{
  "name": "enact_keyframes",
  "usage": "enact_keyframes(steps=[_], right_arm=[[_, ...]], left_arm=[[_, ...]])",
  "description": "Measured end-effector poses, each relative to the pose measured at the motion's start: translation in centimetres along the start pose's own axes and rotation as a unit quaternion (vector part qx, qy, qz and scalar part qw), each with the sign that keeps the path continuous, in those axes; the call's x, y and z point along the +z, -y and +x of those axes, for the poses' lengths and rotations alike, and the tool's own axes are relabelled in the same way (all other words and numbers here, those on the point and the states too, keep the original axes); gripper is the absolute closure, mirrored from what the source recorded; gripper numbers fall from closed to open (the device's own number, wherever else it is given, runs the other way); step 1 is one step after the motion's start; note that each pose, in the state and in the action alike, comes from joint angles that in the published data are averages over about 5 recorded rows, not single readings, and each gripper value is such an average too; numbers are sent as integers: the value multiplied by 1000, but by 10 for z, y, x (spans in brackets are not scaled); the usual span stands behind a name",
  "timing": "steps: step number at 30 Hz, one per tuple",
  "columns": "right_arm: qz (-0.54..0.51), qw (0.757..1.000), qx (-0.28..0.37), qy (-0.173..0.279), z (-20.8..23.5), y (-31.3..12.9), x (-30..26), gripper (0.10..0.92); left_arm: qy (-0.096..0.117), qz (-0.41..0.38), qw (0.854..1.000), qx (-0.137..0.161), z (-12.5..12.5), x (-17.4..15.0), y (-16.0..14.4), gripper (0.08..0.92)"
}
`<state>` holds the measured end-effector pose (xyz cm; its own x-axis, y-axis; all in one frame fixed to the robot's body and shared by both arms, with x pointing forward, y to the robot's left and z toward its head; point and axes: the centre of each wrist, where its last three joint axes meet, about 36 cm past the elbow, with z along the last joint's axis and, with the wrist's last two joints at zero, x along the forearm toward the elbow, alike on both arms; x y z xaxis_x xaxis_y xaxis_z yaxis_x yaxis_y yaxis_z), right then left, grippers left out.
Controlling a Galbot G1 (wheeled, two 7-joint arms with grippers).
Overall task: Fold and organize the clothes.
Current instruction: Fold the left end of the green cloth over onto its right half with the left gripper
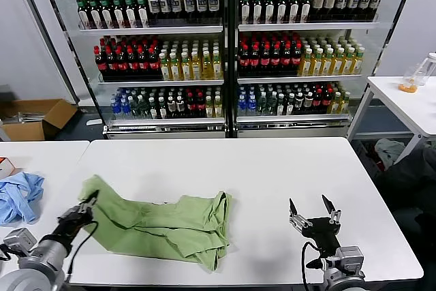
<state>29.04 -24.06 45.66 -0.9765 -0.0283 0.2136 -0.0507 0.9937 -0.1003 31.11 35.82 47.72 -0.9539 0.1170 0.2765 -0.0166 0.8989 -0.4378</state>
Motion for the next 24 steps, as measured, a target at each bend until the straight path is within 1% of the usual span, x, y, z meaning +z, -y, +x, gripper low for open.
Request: enact_keyframes(steps=[5, 8, 11, 15, 20, 21, 24], right_arm=[[-2, 1000, -1, 2, -1, -1, -1, 200], [-2, 1000, 0, 2, -1, -1, -1, 200], [-2, 1000, 1, 3, 0, 0, -1, 200], [-2, 1000, 2, 4, 0, 1, -2, 200], [-3, 1000, 3, 6, 1, 1, -3, 200], [-3, 1000, 3, 6, 1, 2, -3, 200], [-2, 1000, 4, 6, 2, 3, -3, 200]], left_arm=[[-12, 66, 996, 64, 0, 13, 27, 895], [-24, 93, 991, 92, -3, 22, 42, 895], [-38, 110, 987, 114, -7, 33, 55, 895], [-60, 116, 982, 136, -14, 48, 69, 895], [-89, 105, 979, 150, -24, 69, 82, 894], [-95, 101, 979, 153, -26, 73, 84, 886], [-108, 88, 977, 161, -32, 84, 90, 828]])
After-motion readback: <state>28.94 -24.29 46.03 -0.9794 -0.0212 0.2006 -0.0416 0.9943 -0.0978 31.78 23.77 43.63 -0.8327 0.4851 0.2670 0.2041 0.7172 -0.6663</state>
